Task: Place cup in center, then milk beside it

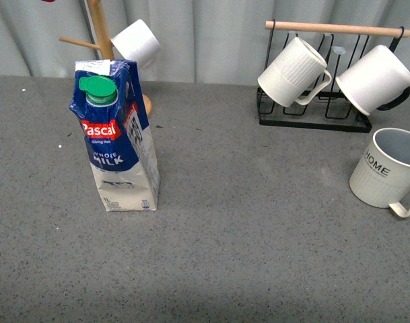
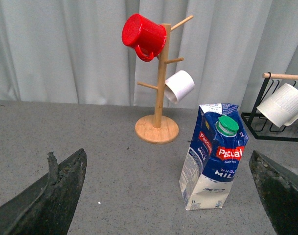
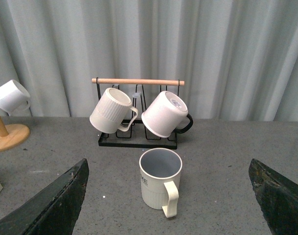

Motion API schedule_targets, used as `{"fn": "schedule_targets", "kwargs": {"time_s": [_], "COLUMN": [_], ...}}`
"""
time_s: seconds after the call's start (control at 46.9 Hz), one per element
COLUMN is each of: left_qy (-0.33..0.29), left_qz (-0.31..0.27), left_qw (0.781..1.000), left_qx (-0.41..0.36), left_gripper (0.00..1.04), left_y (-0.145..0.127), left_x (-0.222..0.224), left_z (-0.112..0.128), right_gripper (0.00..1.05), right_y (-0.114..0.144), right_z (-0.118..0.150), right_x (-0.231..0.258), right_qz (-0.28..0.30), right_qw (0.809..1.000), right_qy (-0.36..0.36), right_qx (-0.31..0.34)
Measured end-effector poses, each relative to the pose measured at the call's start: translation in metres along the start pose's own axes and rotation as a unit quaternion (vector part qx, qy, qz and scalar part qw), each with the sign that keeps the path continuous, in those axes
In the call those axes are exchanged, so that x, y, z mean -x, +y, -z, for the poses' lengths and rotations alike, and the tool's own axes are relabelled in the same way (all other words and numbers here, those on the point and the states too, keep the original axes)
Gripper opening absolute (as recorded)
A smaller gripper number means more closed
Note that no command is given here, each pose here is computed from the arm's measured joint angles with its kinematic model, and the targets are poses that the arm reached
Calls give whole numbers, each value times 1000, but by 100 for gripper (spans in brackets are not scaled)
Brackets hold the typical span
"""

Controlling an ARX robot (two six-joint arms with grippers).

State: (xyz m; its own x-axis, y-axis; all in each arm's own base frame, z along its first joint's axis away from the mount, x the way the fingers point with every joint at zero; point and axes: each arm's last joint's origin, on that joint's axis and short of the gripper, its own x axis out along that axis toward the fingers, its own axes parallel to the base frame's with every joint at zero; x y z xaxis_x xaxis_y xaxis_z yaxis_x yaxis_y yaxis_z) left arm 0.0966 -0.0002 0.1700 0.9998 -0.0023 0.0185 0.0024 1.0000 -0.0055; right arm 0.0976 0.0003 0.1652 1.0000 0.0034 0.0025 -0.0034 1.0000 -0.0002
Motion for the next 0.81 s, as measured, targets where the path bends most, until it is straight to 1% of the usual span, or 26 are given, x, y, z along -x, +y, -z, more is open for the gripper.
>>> {"fn": "schedule_targets", "kwargs": {"time_s": [0.811], "left_qy": [0], "left_qz": [0], "left_qw": [1000], "left_qx": [0], "left_gripper": [98], "left_y": [0], "left_x": [0], "left_z": [0], "right_gripper": [96], "right_y": [0], "right_z": [0], "right_x": [0], "right_qz": [0], "right_qw": [1000], "right_qy": [0], "right_qx": [0]}}
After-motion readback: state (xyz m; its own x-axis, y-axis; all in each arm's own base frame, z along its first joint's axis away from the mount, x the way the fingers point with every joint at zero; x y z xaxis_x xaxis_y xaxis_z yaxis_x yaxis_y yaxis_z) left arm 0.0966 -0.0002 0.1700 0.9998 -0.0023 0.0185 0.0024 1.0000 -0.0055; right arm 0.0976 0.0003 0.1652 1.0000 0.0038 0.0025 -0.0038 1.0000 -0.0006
